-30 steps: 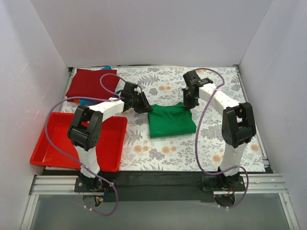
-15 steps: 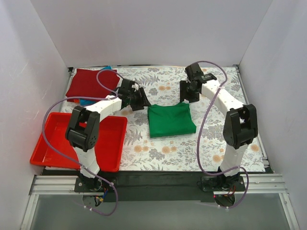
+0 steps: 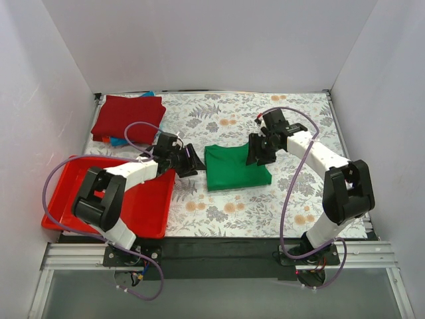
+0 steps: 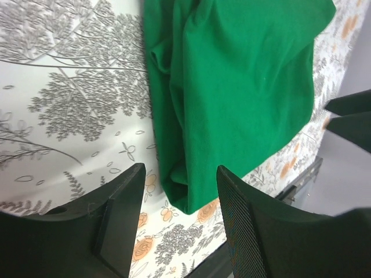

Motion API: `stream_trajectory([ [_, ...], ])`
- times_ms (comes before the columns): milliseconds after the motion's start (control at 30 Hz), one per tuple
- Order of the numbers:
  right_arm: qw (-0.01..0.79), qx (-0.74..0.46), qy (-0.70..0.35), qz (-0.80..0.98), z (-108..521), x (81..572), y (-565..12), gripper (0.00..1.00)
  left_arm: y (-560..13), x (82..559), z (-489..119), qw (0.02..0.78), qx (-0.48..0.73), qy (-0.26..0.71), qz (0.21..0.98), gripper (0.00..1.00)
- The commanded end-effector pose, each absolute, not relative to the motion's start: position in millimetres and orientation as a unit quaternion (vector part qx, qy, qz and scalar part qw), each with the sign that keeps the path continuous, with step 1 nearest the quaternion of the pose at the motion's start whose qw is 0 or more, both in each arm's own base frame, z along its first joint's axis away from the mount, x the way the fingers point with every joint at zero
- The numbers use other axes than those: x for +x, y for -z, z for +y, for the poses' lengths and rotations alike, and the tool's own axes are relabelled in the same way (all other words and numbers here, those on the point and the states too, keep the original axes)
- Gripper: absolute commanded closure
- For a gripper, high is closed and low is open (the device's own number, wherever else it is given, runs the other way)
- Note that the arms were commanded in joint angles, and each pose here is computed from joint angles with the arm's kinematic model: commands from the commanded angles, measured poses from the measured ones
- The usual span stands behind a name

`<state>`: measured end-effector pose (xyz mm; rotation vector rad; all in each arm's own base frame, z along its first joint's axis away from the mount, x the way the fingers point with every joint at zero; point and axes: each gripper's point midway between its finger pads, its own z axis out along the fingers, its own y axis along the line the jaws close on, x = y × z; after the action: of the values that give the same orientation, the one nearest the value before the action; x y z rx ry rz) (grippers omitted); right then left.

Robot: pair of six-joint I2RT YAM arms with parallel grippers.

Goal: Fold and stack the t-shirts
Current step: Fold the tshirt

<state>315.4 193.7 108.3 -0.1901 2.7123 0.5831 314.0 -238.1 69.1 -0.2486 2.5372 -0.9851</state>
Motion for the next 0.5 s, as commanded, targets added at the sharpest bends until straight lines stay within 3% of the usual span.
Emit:
stream_trajectory([
  [0,0.183,-0.069,-0.245,0.950,206.4,313.0,-106.8,0.44,-86.5,314.1,-252.9,0.215,-0.071,0.407,0.885,0.49],
  [467,0.136,-0.063,-0.233,0.961,205.1,305.3,-59.0,0.45,-39.9,316.6,-262.5,0.181,-0.081,0.421,0.885,0.48],
])
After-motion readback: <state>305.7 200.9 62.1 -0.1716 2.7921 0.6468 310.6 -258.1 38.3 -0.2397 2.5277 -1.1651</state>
